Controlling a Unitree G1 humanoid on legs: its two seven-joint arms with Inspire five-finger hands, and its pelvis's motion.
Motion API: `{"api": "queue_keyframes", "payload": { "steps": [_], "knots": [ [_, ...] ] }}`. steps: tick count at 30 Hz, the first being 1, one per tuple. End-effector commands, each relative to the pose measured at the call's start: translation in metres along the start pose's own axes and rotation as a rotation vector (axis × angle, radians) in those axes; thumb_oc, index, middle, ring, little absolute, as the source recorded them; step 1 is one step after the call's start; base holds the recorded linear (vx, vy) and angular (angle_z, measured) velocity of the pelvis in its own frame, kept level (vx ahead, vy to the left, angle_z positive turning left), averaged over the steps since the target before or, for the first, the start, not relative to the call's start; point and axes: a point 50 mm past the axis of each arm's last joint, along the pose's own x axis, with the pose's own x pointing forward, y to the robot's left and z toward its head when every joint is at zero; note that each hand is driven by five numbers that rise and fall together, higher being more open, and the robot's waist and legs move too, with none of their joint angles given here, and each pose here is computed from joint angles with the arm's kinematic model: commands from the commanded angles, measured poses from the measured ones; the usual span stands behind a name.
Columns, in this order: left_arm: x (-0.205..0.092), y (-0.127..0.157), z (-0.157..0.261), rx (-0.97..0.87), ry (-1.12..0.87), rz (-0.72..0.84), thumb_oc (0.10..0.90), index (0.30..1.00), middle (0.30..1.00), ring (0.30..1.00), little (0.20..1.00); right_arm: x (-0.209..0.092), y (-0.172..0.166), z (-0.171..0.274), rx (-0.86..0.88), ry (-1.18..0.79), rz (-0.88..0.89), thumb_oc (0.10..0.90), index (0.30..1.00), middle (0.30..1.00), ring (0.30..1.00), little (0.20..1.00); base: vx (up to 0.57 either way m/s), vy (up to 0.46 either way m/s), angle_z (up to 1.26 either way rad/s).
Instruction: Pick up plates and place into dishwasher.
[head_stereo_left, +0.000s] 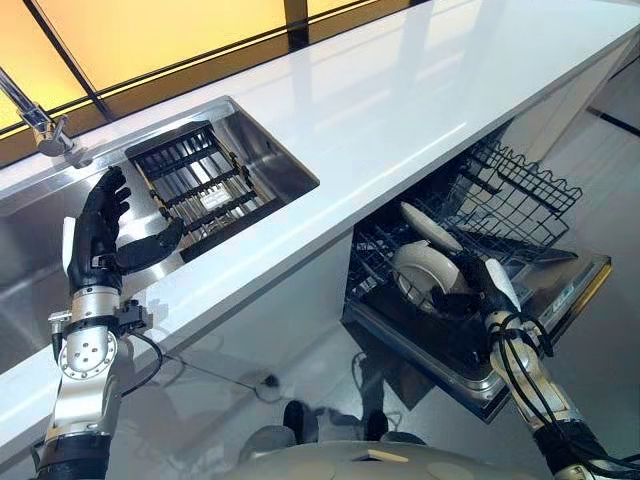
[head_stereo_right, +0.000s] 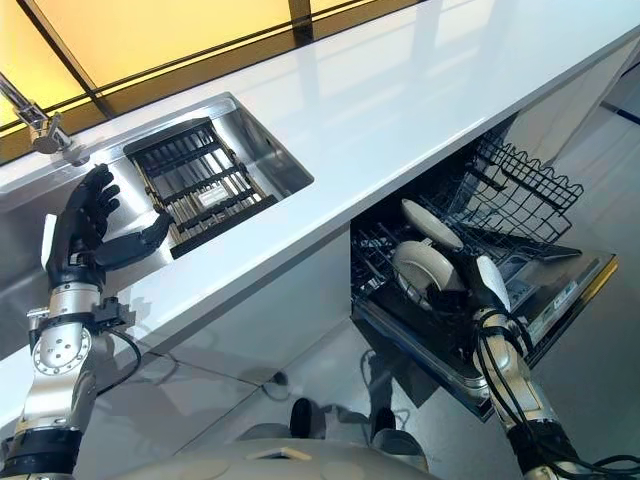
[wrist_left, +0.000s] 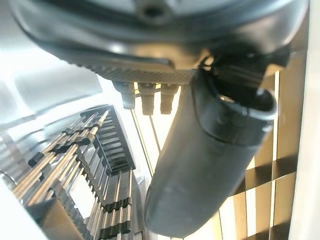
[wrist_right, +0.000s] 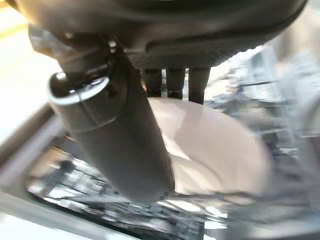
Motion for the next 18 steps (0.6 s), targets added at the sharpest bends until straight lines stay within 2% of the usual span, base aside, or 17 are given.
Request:
{"api": "queue_keyframes", "payload": {
  "steps": [1, 5, 10, 14, 18],
  "knots": [
    [0.019, 0.001, 0.053, 0.024, -0.289, -0.056, 0.8, 0.9, 0.9, 0.9, 0.9, 0.015, -0.05, 0.103, 0.17, -0.568, -0.27, 0.8, 0.9, 0.9, 0.9, 0.9, 0.0, 0.0, 0.0],
    [0.018, 0.0, 0.05, 0.015, -0.287, -0.065, 0.8, 0.9, 0.9, 0.9, 0.9, -0.003, -0.077, 0.119, 0.305, -0.747, -0.417, 0.8, 0.9, 0.9, 0.9, 0.9, 0.0, 0.0, 0.0],
    [0.017, -0.002, 0.046, 0.004, -0.277, -0.071, 0.8, 0.9, 0.9, 0.9, 0.9, -0.017, -0.098, 0.118, 0.504, -0.823, -0.575, 0.8, 0.9, 0.9, 0.9, 0.9, 0.0, -0.001, -0.02],
    [0.015, -0.001, 0.045, -0.004, -0.271, -0.078, 0.8, 0.9, 0.9, 0.9, 0.9, -0.024, -0.108, 0.104, 0.589, -0.798, -0.713, 0.8, 0.9, 0.9, 0.9, 0.9, 0.02, -0.007, -0.2],
    [0.016, -0.001, 0.044, -0.005, -0.264, -0.084, 0.8, 0.9, 0.9, 0.9, 0.9, -0.022, -0.109, 0.073, 0.687, -0.613, -0.847, 0.8, 0.9, 0.9, 0.9, 0.9, 0.03, -0.013, -0.19]
  ]
}}
